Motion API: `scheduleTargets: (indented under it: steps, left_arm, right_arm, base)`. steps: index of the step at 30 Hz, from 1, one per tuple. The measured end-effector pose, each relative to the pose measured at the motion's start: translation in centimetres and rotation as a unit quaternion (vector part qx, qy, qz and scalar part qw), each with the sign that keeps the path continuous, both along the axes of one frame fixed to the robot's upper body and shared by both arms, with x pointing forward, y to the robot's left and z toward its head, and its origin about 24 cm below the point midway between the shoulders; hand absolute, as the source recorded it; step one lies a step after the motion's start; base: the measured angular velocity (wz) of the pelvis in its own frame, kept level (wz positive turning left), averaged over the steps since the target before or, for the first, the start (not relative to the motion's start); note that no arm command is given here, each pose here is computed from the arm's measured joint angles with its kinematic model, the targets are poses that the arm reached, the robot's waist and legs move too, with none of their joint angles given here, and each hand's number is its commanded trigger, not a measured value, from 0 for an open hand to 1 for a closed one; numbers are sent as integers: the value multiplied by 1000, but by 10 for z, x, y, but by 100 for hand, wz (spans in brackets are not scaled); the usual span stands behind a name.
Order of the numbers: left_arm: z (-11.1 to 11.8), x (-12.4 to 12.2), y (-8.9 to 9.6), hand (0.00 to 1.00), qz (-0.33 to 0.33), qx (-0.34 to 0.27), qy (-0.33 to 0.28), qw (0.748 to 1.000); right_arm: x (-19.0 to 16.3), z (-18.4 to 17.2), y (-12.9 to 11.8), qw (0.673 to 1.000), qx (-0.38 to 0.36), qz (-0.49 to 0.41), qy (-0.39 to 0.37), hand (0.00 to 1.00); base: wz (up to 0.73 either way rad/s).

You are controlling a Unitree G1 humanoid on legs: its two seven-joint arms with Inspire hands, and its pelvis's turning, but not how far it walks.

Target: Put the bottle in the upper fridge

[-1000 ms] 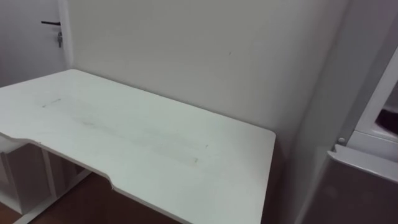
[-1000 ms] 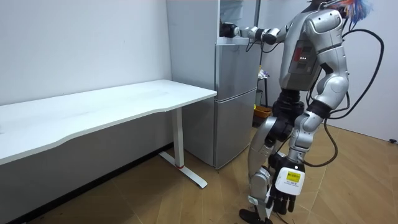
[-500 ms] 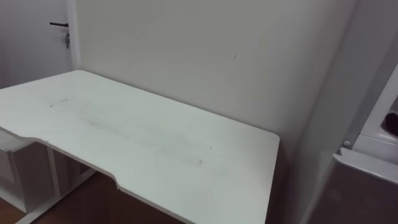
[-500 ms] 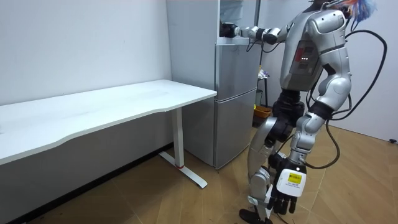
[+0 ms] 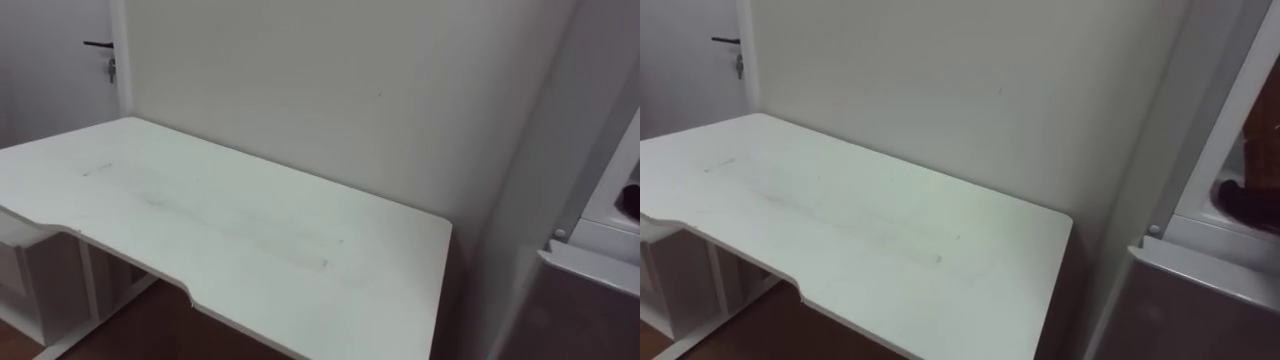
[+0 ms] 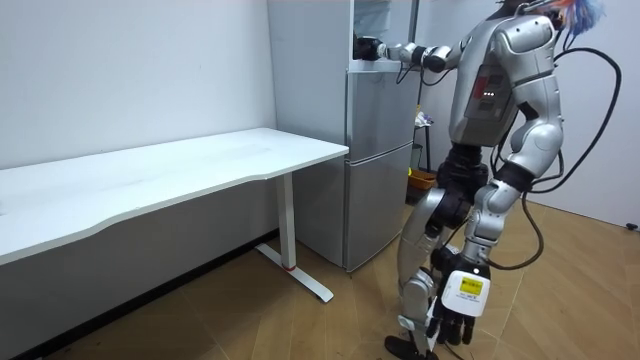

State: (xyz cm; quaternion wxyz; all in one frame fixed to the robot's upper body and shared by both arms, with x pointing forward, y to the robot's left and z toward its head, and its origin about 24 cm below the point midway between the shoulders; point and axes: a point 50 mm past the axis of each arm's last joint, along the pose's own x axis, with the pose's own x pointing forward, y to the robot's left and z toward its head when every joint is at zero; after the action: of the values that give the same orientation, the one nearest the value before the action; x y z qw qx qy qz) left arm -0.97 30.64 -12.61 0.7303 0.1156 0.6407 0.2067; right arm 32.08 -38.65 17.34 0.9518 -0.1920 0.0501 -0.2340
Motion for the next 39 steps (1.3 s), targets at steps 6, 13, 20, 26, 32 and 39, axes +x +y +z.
scheduleTargets:
  steps: [6, 13, 20, 26, 32, 39]
  left_arm:
    - [1, 3, 2, 0, 7, 19, -4, 1000]
    - [-1, 8, -1, 0, 16, 19, -21, 999]
    - [-4, 7, -7, 0, 17, 12, -28, 999]
    - [-4, 4, -7, 0, 18, 13, -25, 999]
    - [-5, 6, -8, 0, 16, 12, -31, 999]
    - [-8, -1, -11, 0, 15, 9, -18, 1000]
  right_arm:
    - [0, 3, 5, 1000, -1, 4, -7, 0]
    - [-7, 3, 13, 999, -27, 1, -23, 0]
    - [-12, 5, 18, 998, -45, -3, -40, 0]
    - [-12, 7, 19, 998, -47, -12, -44, 0]
    - [-13, 17, 26, 995, -85, -16, -53, 0]
    - [-24, 23, 51, 986, -147, 17, -80, 0]
  base:
    - [-2]
    - [-2]
    - [-13]
    - [-11]
    - [-16]
    - [-11]
